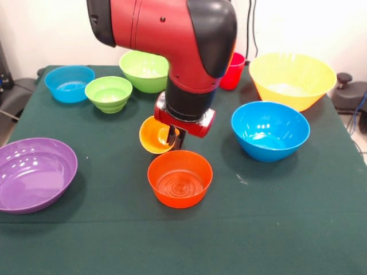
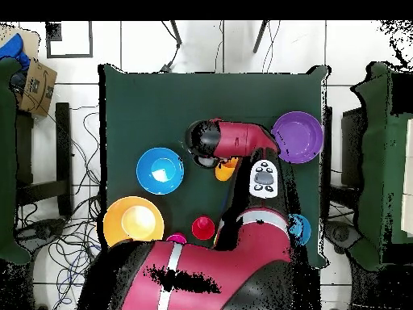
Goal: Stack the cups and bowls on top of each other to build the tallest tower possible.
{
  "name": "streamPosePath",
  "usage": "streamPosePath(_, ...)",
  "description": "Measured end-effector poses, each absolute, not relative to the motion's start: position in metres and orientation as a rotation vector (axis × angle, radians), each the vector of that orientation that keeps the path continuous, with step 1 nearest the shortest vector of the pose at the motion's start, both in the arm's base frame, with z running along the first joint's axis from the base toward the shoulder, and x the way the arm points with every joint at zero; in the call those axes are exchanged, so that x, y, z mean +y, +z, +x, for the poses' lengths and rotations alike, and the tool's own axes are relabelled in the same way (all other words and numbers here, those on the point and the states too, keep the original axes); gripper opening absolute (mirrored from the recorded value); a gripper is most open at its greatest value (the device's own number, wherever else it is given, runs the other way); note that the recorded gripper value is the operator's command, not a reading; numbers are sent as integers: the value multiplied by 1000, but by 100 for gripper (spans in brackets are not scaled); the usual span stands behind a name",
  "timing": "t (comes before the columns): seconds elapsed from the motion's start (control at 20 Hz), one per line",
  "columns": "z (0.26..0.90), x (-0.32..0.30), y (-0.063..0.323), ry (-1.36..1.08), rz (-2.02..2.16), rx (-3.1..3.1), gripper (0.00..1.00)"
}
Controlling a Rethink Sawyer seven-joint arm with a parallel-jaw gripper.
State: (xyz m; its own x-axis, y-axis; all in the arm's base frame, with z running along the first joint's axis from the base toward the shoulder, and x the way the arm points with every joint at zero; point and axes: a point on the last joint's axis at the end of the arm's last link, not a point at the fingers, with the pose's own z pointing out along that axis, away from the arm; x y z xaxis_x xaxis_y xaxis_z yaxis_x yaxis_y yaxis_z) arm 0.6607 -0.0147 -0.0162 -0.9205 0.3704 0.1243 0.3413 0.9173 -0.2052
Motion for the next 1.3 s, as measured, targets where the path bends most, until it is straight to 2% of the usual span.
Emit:
streamPosePath(0.85, 645, 5, 14, 178, -587, -2605, 0)
streamPosePath(1.3, 664, 2, 23, 173, -608, -2724, 0)
